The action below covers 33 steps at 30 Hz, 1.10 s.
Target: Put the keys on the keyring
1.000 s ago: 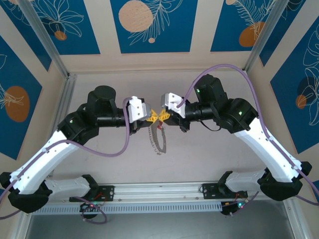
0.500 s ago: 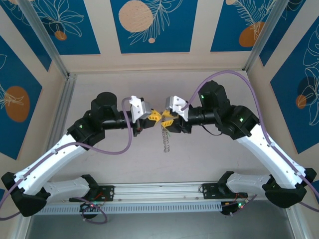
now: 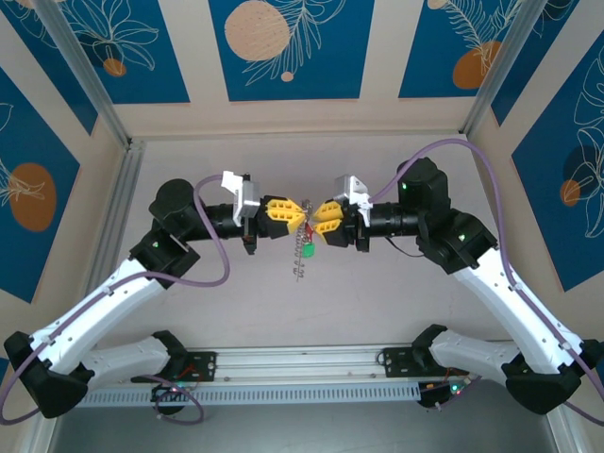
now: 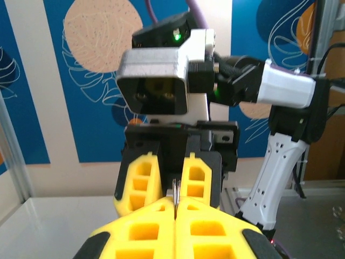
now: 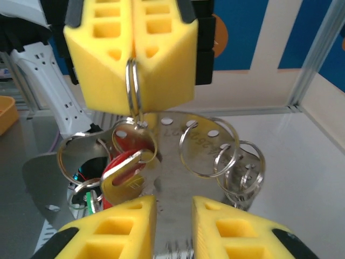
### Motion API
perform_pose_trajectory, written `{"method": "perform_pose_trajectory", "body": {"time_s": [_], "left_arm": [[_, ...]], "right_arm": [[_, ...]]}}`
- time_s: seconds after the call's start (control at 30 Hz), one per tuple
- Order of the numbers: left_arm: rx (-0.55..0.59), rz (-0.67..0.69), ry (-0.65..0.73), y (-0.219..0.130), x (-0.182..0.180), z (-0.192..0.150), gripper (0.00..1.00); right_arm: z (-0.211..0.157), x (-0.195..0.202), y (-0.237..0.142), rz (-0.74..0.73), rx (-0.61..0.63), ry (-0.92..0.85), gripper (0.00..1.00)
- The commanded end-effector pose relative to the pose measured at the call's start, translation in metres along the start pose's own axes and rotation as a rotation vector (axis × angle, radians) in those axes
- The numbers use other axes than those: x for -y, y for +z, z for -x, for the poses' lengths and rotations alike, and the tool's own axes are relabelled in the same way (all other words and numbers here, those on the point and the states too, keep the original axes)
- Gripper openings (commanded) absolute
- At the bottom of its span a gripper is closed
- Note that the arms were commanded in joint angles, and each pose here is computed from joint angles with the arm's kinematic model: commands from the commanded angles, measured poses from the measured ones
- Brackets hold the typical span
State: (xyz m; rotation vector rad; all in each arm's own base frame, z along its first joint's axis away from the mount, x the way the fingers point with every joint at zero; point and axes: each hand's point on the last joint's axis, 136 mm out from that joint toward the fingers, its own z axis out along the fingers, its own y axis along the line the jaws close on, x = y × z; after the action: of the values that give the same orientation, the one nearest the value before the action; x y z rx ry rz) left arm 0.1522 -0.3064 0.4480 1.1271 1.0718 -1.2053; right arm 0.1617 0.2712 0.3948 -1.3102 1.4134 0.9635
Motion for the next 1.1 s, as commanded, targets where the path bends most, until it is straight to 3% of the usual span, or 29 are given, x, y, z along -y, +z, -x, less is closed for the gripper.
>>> {"method": "perform_pose_trajectory", "body": {"time_s": [0.0,0.3,0.5,0.8,0.93,1.07], "left_arm": [[0.092,-0.061,0.028,-0.004,0.009,0.026,0.00],[0.140,-0.106,-0.016,-0.008,0.011,0.043,0.00],[0.142,-0.068,-0.039,-0.010,0.001,0.043,0.00],[-0.336,0.338,-0.145,-0.024,-0.068,-0.063,0.00],[-0.547,0.402,-0.207,-0.033,-0.082,-0.125,0.00],[-0.679,0.429,-0.231,-0.040,-0.088,-0.168,0.00]], "right_arm": [[0.015,-0.019,-0.008,0.080,0.089,-0.041,0.24],[0.027,-0.038,-0.018,0.135,0.179,-0.102,0.24],[0.020,-0.023,-0.015,0.043,0.163,-0.092,0.27],[-0.034,0.060,-0.030,-0.439,-0.016,0.062,0.61],[-0.057,0.079,-0.046,-0.575,-0.054,0.156,0.70],[-0.071,0.098,-0.071,-0.708,-0.057,0.220,0.76]]}}
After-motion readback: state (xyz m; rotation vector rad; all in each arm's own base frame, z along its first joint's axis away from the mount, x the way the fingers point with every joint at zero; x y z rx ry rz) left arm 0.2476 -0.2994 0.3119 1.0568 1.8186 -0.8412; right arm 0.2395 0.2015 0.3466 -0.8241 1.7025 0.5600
